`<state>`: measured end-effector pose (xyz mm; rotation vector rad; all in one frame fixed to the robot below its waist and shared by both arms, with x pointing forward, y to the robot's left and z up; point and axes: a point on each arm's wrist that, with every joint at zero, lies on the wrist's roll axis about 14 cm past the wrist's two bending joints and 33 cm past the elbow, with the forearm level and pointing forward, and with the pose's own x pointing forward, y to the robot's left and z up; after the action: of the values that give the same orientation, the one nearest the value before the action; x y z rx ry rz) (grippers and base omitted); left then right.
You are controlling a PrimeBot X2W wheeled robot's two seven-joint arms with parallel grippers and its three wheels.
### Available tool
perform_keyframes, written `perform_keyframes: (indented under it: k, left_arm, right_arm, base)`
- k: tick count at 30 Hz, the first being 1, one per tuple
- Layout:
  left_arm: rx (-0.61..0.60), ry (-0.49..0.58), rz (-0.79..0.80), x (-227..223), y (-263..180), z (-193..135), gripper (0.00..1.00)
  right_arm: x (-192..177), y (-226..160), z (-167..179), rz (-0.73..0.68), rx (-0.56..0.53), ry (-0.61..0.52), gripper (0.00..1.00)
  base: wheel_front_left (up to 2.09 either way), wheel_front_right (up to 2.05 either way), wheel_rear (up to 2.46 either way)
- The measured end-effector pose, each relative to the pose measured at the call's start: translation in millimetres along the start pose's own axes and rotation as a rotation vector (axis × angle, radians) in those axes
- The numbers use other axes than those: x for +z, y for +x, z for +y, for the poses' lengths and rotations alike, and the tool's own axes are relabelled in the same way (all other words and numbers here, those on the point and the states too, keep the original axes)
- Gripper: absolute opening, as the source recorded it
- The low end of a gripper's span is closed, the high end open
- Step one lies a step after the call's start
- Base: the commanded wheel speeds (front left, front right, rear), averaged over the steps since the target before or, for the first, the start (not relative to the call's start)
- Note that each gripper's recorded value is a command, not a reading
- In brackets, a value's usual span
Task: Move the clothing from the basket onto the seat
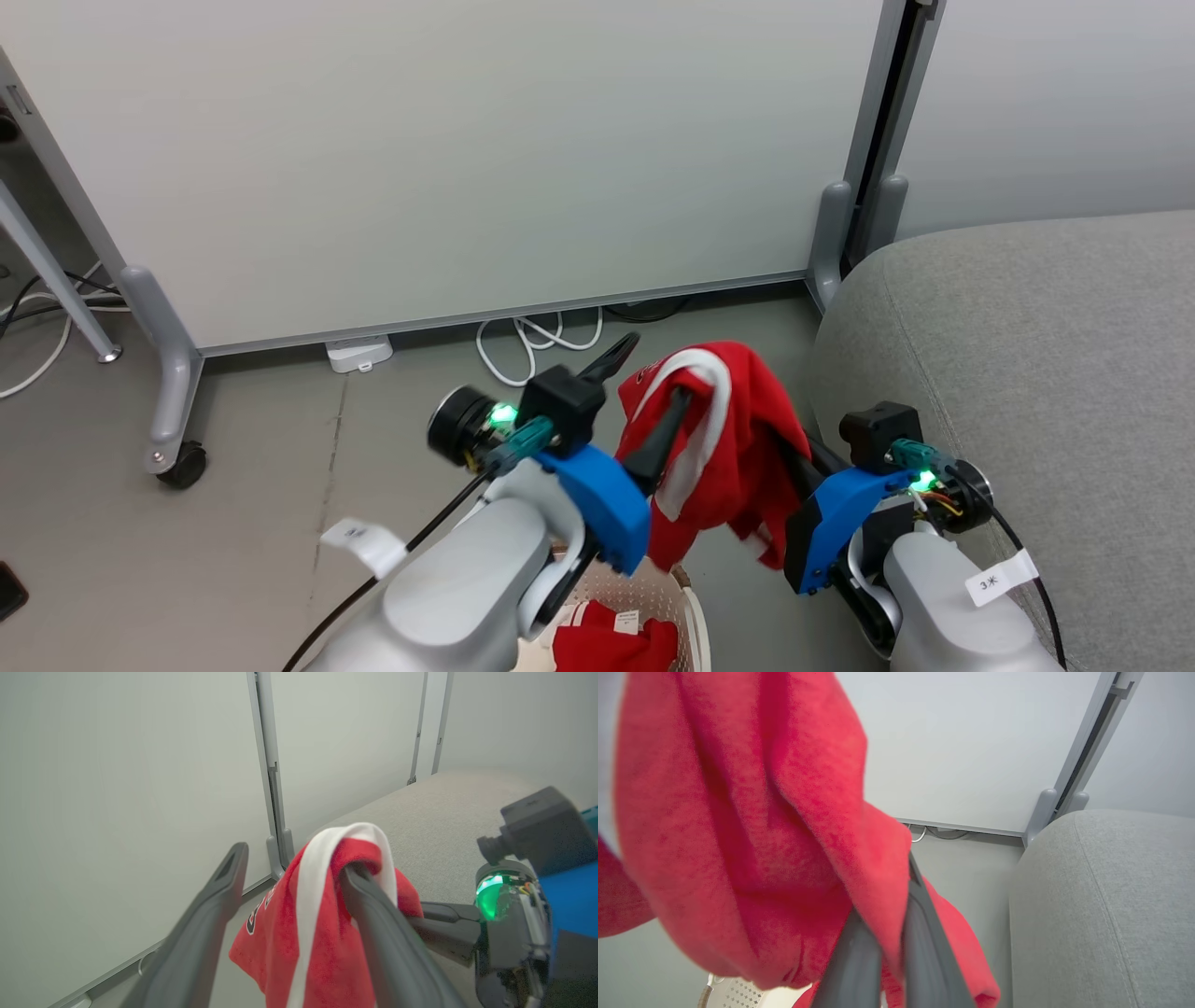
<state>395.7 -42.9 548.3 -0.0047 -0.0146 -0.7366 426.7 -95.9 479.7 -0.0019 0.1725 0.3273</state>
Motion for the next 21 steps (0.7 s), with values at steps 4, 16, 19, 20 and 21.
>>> perform_keyframes:
  k: [4,16,19,20,21]
  left_arm:
    - [0.037,-0.045,0.022,-18,-14,9,1.00]
    - [0.141,-0.137,-0.061,-24,-62,29,1.00]
    - [0.172,-0.149,-0.050,-35,-77,31,1.00]
    - [0.183,-0.155,-0.045,-39,-81,32,1.00]
    - [0.193,-0.161,-0.043,-41,-85,33,1.00]
  right_arm:
    - [5,-1,-10,-0.020,-0.030,0.004,0.00]
    - [18,-9,-34,-0.075,-0.097,-0.002,0.00]
    - [20,-13,-38,-0.085,-0.108,-0.003,0.00]
    - [21,-14,-38,-0.090,-0.110,-0.006,0.00]
    - [22,-15,-39,-0.094,-0.113,-0.008,0.00]
  base:
    - [0.00,0.00,0.00]
    - [0.00,0.00,0.00]
    - [0.00,0.00,0.00]
    - [0.00,0.00,0.00]
    - [0.00,0.00,0.00]
